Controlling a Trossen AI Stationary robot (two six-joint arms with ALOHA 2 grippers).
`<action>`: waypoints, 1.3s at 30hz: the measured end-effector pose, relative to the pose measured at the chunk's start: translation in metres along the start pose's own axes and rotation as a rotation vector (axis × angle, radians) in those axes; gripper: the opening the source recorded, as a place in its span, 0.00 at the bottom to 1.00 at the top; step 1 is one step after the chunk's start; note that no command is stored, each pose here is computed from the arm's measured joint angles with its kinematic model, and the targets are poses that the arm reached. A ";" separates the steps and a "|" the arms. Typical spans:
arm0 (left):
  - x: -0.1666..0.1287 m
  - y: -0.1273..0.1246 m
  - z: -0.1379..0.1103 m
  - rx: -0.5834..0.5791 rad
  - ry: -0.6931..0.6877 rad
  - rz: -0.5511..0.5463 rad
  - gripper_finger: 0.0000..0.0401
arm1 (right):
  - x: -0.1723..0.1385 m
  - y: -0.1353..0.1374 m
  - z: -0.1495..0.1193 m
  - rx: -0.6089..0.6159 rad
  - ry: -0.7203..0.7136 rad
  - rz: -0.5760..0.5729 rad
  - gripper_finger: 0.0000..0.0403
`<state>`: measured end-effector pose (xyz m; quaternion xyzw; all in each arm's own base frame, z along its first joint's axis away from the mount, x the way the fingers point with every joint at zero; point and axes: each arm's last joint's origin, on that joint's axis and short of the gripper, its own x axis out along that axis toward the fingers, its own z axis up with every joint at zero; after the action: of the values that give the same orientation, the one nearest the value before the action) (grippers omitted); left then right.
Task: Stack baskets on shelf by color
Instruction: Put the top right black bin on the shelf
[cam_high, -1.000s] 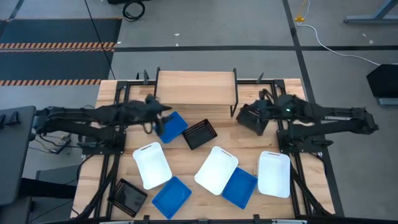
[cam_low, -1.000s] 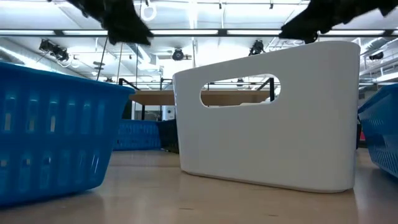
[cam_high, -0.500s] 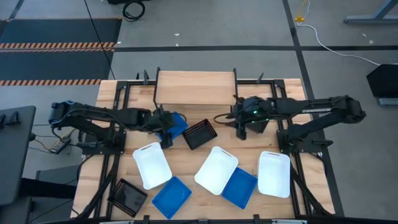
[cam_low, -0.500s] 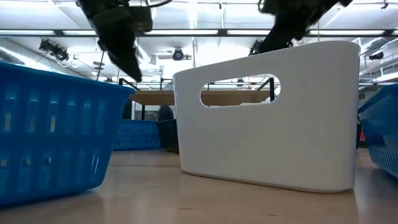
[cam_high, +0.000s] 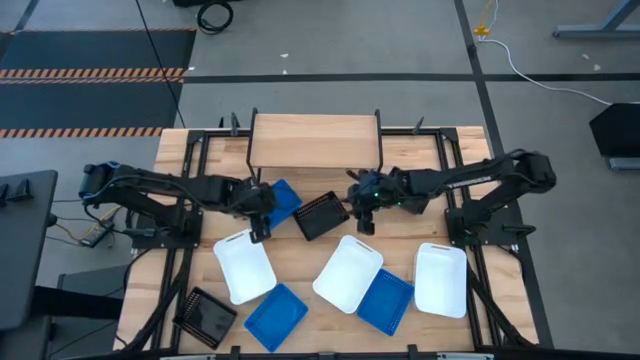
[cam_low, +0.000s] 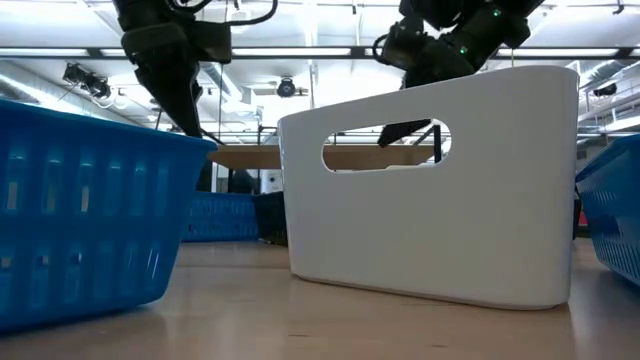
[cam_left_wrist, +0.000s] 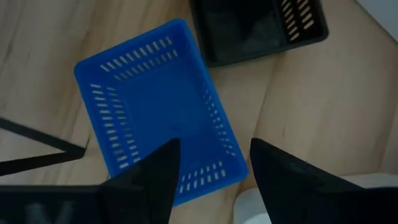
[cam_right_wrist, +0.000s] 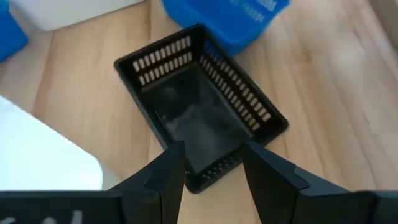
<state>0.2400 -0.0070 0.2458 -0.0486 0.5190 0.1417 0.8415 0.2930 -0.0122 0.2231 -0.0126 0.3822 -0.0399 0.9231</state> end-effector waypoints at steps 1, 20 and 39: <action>0.000 -0.001 0.000 0.003 0.001 -0.001 0.50 | 0.002 0.002 0.000 -0.025 -0.004 0.008 0.42; 0.065 -0.009 0.000 -0.099 0.230 0.029 0.56 | 0.005 0.018 0.011 -0.096 -0.121 0.038 0.42; 0.083 -0.005 0.008 -0.115 0.197 0.026 0.36 | 0.005 0.018 0.002 -0.066 -0.030 0.041 0.42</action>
<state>0.2834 0.0054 0.1751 -0.1040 0.5906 0.1767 0.7805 0.2993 0.0055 0.2199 -0.0360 0.3697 -0.0079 0.9284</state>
